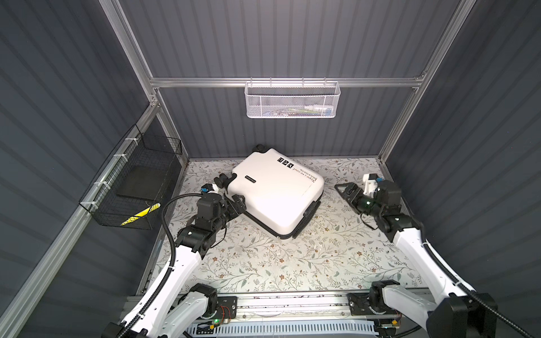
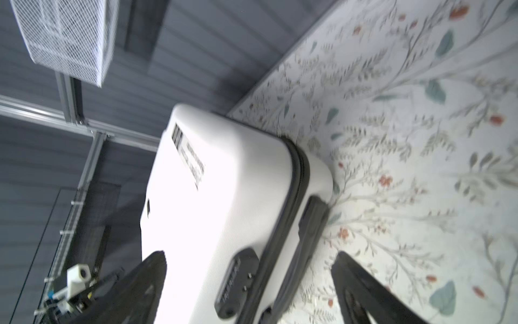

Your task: Pack the luggage

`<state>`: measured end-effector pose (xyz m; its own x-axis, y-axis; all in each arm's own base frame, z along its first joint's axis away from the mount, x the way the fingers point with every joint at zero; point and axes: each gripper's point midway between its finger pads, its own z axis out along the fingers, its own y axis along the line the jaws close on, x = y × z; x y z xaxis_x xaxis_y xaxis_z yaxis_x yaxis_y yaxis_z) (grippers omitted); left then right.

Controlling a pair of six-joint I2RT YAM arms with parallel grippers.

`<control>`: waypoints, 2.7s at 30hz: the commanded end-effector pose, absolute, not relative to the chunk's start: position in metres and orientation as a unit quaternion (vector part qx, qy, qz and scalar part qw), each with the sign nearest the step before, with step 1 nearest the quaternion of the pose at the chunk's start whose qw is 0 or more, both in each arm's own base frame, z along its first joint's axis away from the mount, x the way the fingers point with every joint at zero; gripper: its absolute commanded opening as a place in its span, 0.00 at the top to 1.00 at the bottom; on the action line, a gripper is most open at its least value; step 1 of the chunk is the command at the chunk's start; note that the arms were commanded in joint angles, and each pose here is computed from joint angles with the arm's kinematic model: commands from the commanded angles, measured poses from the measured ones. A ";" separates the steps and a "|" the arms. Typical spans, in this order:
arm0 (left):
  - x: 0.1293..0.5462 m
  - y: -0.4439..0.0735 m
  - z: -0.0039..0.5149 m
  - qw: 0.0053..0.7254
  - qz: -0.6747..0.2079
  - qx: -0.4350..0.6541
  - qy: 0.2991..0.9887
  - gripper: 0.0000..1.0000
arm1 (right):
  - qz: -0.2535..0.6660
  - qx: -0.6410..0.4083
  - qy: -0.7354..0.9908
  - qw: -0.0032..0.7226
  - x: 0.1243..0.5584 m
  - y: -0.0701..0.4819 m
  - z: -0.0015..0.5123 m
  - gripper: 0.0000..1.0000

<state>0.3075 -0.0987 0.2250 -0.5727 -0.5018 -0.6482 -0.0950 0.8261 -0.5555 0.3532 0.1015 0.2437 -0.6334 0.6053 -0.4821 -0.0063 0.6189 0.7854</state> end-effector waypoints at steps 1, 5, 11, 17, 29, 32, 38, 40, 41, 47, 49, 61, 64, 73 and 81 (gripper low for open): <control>0.316 -0.103 0.238 0.429 -0.266 -0.154 0.850 0.00 | 0.405 0.161 0.828 0.353 0.379 0.100 0.253 0.04; 0.327 -0.105 0.241 0.424 -0.291 -0.146 0.845 0.00 | 0.429 0.130 0.825 0.344 0.428 0.109 0.275 0.03; 0.344 -0.110 0.244 0.417 -0.317 -0.133 0.841 0.00 | 0.464 0.097 0.822 0.316 0.480 0.130 0.272 0.04; 0.360 -0.119 0.237 0.404 -0.333 -0.125 0.842 0.00 | 0.474 0.069 0.831 0.283 0.499 0.160 0.245 0.05; 0.380 -0.139 0.246 0.386 -0.375 -0.107 0.836 0.00 | 0.511 0.032 0.823 0.247 0.479 0.202 0.223 0.07; 0.385 -0.144 0.247 0.379 -0.385 -0.103 0.835 0.00 | 0.527 0.037 0.813 0.243 0.468 0.204 0.220 0.08; 0.397 -0.157 0.251 0.365 -0.402 -0.087 0.835 0.00 | 0.545 0.042 0.798 0.255 0.438 0.203 0.224 0.10; 0.400 -0.166 0.253 0.361 -0.404 -0.075 0.837 0.00 | 0.546 0.048 0.794 0.261 0.424 0.200 0.223 0.11; 0.402 -0.172 0.253 0.358 -0.405 -0.068 0.839 0.00 | 0.548 0.049 0.792 0.264 0.417 0.199 0.223 0.11; 0.413 -0.220 0.250 0.343 -0.408 -0.026 0.846 0.00 | 0.535 0.073 0.792 0.286 0.379 0.184 0.215 0.08; 0.419 -0.233 0.248 0.339 -0.412 -0.018 0.846 0.00 | 0.520 0.089 0.796 0.297 0.368 0.173 0.211 0.07; 0.435 -0.238 0.254 0.348 -0.391 0.006 0.852 0.00 | 0.414 0.157 0.813 0.379 0.322 0.105 0.218 0.03; 0.429 -0.226 0.258 0.356 -0.382 0.009 0.853 0.00 | 0.396 0.155 0.820 0.383 0.312 0.101 0.215 0.03; 0.376 -0.184 0.251 0.383 -0.336 0.023 0.860 0.00 | 0.382 0.132 0.834 0.376 0.289 0.101 0.204 0.03; 0.332 -0.150 0.235 0.415 -0.297 -0.017 0.860 0.00 | 0.375 0.113 0.836 0.384 0.268 0.102 0.207 0.04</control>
<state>0.3406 -0.1629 0.2440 -0.6699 -0.2653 -0.6934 0.2599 0.7911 -0.5538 0.2774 0.1011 0.2136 -0.6643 0.5057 -0.5504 -0.0960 0.6725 0.7338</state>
